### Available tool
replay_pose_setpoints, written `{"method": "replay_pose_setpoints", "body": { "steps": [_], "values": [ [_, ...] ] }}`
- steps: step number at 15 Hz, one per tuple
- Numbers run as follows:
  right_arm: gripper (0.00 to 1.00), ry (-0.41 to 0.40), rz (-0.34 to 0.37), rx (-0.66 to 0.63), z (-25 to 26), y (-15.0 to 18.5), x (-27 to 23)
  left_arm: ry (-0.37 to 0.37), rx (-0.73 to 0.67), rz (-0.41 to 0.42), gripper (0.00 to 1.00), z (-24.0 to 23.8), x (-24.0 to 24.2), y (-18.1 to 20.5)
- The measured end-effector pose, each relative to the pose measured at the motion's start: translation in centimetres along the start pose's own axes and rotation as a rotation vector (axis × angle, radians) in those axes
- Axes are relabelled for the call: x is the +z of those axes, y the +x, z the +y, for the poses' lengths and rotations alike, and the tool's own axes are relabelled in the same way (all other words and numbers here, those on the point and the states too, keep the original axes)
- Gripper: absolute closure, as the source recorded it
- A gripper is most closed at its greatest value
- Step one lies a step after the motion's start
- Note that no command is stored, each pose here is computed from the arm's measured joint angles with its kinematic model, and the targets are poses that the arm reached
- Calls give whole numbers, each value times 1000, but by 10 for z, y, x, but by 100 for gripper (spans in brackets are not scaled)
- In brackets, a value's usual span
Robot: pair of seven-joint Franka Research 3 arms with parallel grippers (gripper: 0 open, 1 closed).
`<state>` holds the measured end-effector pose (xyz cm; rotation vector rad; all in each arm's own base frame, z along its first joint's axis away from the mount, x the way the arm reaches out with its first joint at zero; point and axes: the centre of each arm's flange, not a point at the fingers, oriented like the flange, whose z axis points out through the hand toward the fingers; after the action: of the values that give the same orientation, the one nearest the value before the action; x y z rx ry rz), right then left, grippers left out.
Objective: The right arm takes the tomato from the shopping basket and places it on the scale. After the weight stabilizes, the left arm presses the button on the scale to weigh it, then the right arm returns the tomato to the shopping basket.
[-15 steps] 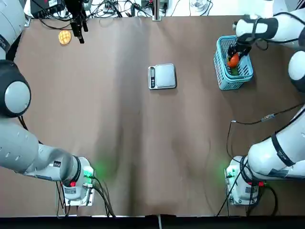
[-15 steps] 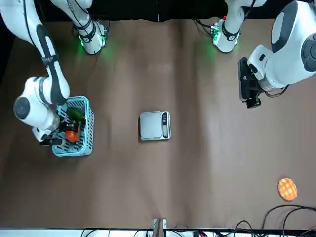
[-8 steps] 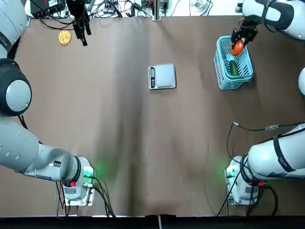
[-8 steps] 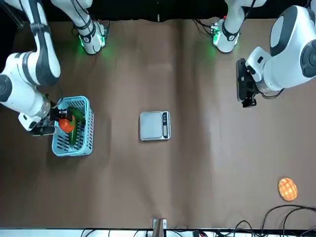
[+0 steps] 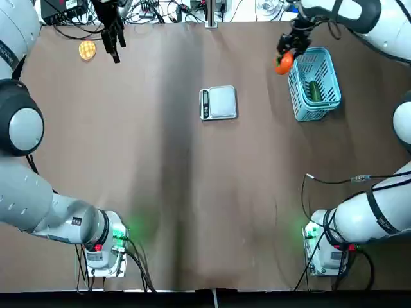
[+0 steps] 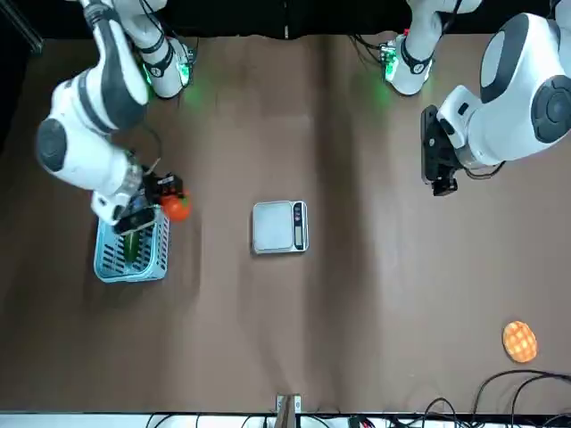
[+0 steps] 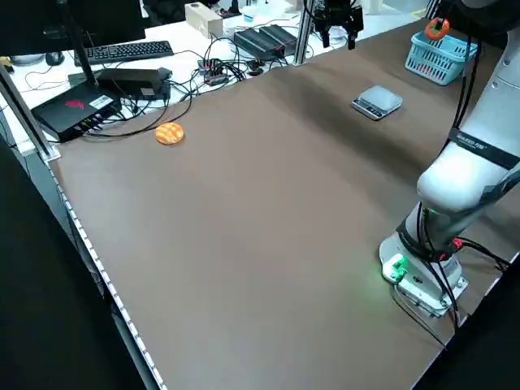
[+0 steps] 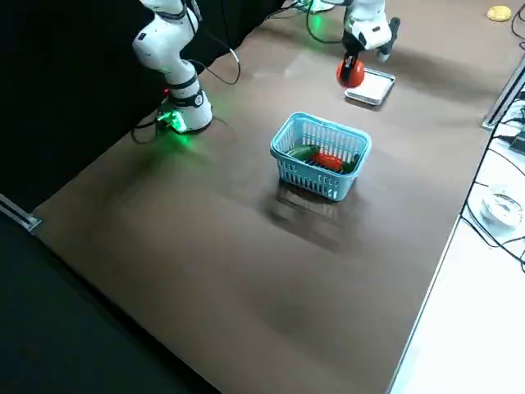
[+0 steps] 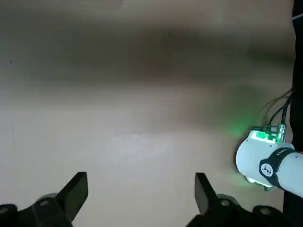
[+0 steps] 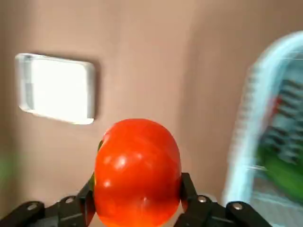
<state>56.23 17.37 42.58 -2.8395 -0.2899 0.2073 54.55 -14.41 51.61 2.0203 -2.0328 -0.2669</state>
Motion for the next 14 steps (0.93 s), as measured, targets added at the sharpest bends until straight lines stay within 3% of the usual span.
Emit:
{"method": "replay_pose_setpoints", "body": {
  "steps": [3, 7, 9, 10, 12, 13, 14],
  "values": [
    [30, 168, 8, 22, -39, 11, 33, 29, 32, -4, 2, 1, 4, 22],
    [30, 265, 7, 26, -78, 27, 101, 75, 47, -45, 11, -5, 28, 67],
    [30, 304, 15, 18, -93, 31, 131, 81, 53, -56, 27, -14, 42, 78],
    [30, 329, 23, 23, -95, 34, 143, 80, 55, -57, 27, -19, 48, 80],
    [30, 385, 24, 24, -93, 40, 166, 73, 54, -61, 40, -25, 56, 79],
    [30, 413, 21, 32, -90, 44, 176, 70, 56, -65, 40, -27, 58, 79],
    [30, 461, 17, 52, -86, 49, 192, 75, 68, -87, 53, -30, 64, 82]
  ]
}}
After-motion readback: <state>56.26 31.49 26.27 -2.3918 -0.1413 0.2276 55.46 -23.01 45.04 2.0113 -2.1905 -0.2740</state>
